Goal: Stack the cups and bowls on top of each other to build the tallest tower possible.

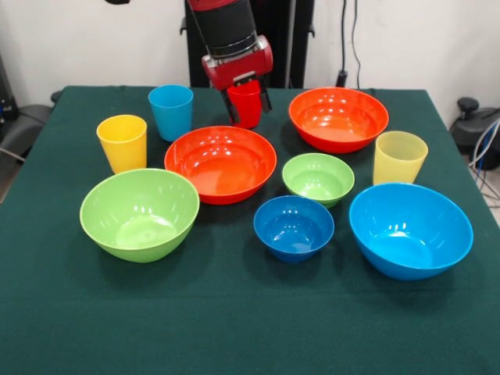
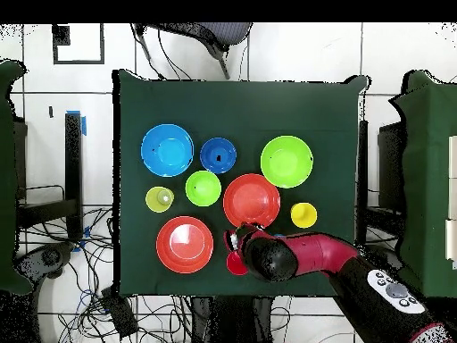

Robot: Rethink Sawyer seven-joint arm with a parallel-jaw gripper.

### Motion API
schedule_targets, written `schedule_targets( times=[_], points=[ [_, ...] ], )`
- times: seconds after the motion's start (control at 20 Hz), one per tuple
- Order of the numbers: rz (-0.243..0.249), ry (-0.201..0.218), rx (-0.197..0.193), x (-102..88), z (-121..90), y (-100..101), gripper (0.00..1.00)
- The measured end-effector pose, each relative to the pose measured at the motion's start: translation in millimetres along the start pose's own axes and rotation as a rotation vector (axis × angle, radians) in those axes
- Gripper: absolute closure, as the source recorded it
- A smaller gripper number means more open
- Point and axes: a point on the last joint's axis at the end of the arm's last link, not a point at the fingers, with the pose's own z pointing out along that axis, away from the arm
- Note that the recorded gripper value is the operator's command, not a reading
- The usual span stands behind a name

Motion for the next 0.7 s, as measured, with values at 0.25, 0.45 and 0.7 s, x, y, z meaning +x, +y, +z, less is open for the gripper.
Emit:
schedule_targets(
  times=[0.25,0.45,0.7],
  points=[
    [0.005,-0.054,0.005,-14.1,-1.5,1.5,0.00],
    [-0.036,-0.093,0.040,-30.4,2.0,9.6,0.00],
    [-0.097,-0.138,0.067,-56.3,6.3,25.5,0.00]
  ],
)
